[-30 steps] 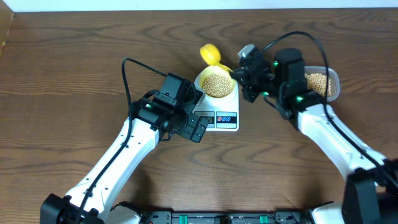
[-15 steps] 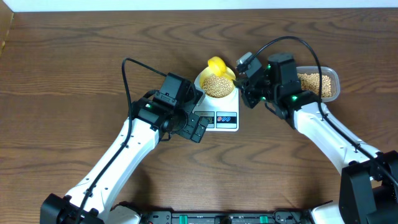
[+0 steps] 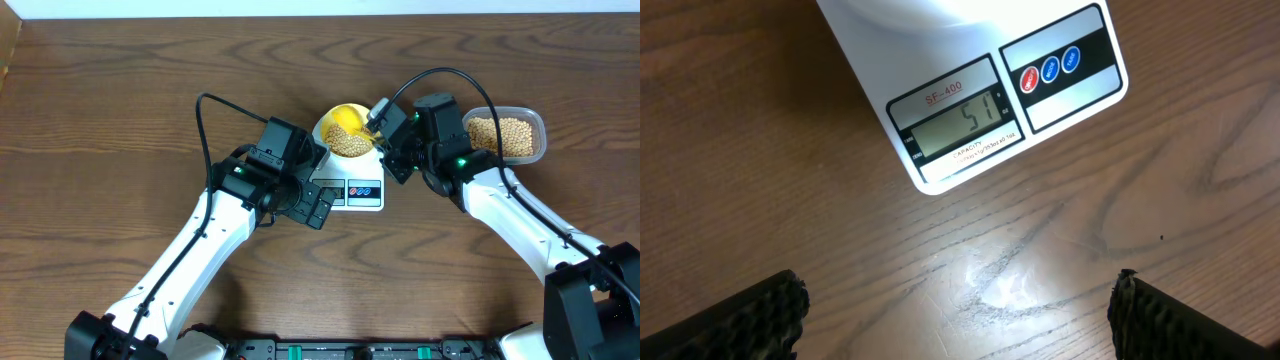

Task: Scoop item into bowl and weigh 50g on scale
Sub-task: 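Tip the scoop with the right gripper to pour soybeans into bowl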

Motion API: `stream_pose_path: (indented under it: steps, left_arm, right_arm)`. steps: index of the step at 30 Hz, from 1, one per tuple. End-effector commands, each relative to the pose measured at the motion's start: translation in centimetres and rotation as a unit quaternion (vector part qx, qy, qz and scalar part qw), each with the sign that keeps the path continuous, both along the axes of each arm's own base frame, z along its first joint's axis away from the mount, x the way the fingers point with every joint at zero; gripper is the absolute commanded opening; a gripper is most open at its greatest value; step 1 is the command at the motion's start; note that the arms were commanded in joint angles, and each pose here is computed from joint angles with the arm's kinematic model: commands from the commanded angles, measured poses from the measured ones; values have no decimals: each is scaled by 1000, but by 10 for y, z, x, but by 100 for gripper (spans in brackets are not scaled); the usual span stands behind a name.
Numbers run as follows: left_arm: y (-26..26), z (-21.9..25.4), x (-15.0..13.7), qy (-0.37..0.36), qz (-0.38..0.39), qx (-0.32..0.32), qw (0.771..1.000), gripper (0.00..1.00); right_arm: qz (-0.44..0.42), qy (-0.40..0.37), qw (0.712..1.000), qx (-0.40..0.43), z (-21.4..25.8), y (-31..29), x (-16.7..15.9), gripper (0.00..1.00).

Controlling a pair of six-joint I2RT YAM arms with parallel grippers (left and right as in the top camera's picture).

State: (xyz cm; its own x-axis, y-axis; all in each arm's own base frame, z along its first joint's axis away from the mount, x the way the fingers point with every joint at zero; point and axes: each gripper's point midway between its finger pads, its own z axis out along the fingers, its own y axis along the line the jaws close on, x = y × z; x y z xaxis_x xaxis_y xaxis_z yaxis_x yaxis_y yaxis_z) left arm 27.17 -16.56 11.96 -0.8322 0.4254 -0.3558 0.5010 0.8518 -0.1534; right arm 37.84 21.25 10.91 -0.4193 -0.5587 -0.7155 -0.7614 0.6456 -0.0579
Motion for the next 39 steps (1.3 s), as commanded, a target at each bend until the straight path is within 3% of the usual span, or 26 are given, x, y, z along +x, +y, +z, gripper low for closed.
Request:
stream_pose_path:
  steps: [1, 39]
  left_arm:
    - [2, -5, -1, 3, -5, 9, 1000, 98]
    - [2, -5, -1, 3, -5, 9, 1000, 98]
  right_arm:
    - [16, -12, 1000, -20, -2, -1, 0, 1]
    - [74, 41, 996, 31, -3, 18, -28, 1]
